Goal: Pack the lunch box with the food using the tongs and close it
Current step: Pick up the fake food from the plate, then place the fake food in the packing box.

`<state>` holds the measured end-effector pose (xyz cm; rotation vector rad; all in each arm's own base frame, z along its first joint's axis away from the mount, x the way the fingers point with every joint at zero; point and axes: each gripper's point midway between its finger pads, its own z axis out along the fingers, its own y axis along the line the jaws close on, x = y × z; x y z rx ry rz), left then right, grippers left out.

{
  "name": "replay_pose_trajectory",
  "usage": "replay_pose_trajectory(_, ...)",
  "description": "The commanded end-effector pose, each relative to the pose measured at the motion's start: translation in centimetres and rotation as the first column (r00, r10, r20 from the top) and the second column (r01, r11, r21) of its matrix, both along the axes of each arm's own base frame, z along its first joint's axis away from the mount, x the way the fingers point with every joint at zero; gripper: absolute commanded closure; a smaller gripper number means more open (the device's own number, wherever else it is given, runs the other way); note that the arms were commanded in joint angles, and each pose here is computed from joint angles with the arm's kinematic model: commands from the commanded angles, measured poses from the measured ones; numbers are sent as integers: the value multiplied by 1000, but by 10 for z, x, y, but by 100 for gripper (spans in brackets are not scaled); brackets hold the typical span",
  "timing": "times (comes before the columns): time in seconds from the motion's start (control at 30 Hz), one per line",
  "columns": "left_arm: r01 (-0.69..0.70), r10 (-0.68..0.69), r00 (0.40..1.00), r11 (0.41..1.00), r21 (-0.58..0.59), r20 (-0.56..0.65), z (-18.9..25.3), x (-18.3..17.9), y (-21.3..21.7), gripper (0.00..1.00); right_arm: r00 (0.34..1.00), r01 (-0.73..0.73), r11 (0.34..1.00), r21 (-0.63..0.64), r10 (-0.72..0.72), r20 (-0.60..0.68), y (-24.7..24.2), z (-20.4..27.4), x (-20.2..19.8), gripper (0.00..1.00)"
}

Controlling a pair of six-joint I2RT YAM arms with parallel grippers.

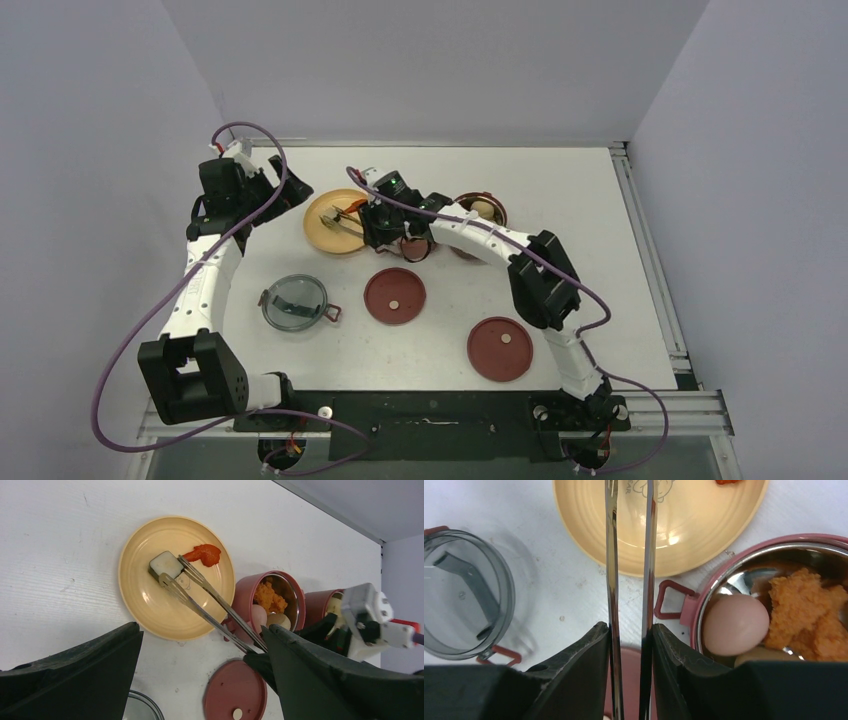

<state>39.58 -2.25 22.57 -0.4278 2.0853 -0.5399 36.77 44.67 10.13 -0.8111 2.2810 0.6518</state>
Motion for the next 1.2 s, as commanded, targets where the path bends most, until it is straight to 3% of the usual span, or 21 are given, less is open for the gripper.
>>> replay_pose_trajectory(0.0,6,-7,995,1000,12,96,27,4,1,3,988,28,988,152,-51,148,-8,107,-5,80)
replay_pose_trajectory(0.3,8,-9,996,1000,8,94,26,5,0,2,964,136,978,158,-168,205,-86,162,-37,80)
replay_pose_trajectory(0.7,22,-21,995,1000,-4,94,25,5,-4,2,885,430,903,-8,-420,200,-234,160,-65,80)
replay_pose_trajectory(1.17,34,-33,994,999,-11,104,29,4,-7,2,866,495,857,-139,-476,151,-274,125,-88,80)
